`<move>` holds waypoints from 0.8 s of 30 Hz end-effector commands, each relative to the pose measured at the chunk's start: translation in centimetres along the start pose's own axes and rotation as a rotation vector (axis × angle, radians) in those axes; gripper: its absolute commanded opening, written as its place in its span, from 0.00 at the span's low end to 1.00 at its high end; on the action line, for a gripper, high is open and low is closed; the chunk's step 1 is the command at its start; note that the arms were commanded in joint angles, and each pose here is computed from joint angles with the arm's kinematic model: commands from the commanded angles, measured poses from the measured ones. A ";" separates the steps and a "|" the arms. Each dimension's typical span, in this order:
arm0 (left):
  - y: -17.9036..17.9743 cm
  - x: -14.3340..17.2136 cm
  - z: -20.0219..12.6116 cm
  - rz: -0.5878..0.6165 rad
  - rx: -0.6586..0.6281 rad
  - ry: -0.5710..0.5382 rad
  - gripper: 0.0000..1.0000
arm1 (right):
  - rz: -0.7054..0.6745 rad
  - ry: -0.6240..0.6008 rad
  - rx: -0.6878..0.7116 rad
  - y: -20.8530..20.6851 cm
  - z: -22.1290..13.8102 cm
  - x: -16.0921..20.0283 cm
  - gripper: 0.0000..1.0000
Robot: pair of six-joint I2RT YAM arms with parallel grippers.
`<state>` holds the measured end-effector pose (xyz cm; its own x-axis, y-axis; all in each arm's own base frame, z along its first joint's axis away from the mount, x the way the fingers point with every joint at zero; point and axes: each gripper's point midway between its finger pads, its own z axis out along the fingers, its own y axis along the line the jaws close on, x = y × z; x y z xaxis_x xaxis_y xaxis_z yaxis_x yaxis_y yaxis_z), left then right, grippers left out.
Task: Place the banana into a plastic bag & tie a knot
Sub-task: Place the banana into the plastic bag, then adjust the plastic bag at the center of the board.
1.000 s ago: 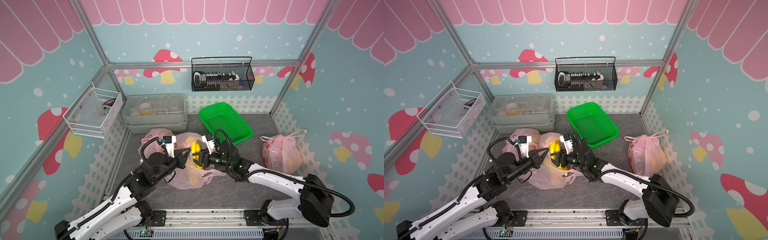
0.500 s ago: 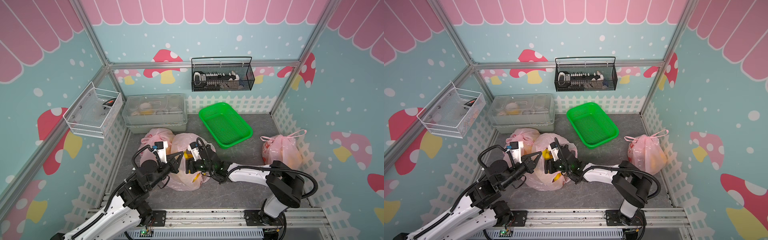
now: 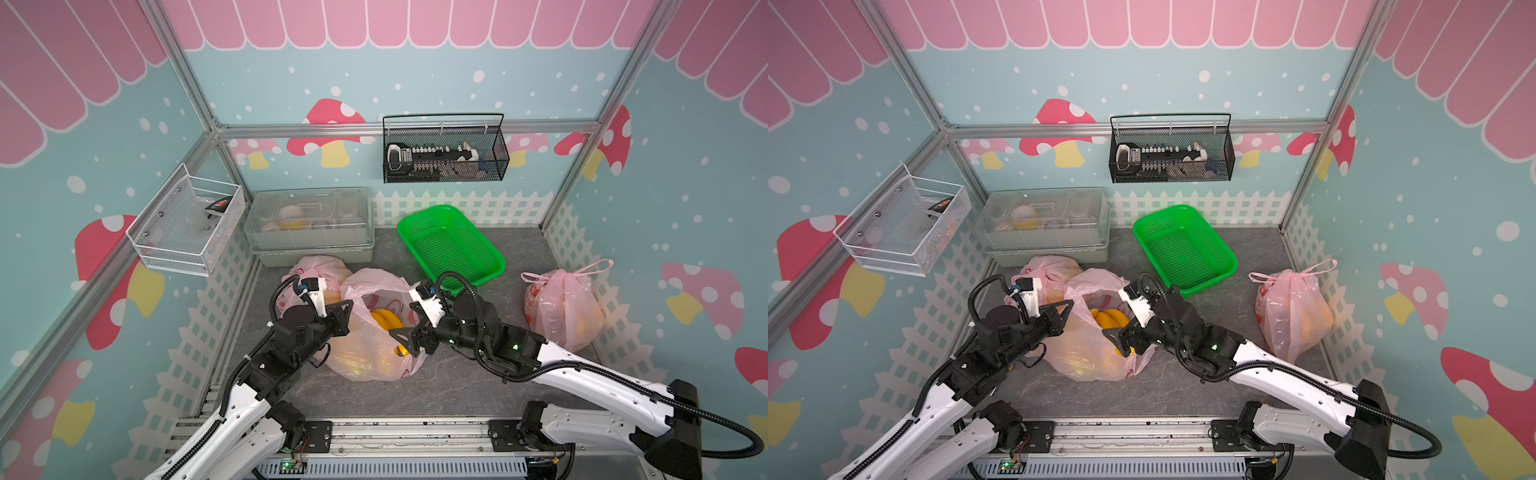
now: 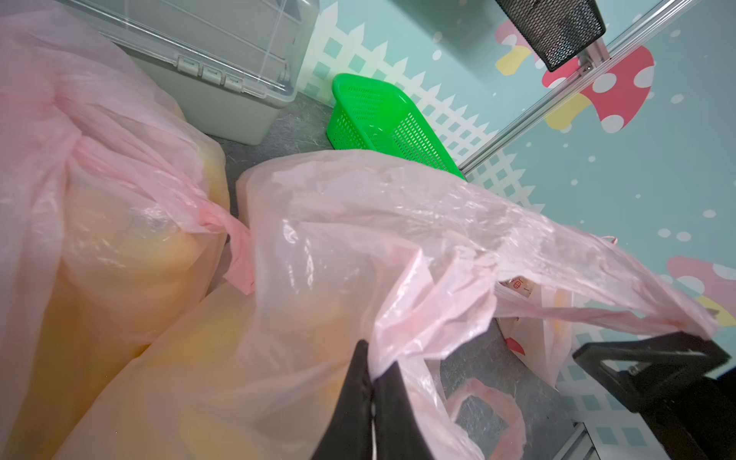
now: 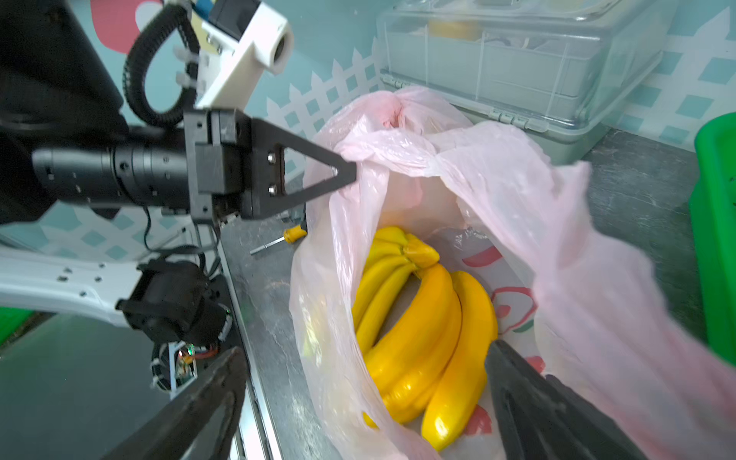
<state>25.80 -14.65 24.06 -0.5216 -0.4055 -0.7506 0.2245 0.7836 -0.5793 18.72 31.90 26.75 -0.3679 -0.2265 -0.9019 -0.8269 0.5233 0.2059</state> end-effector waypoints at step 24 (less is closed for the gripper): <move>1.4 -1.7 0.6 -0.010 -0.022 0.001 0.00 | -0.095 0.275 0.341 -8.1 -1.0 11.6 0.45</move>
<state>27.37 -12.98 23.04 -0.5418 -0.4065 -0.7357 0.1756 0.8012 -0.5720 19.70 23.97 14.58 -0.4554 -0.5000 -0.7366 -0.7094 0.7037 -0.0390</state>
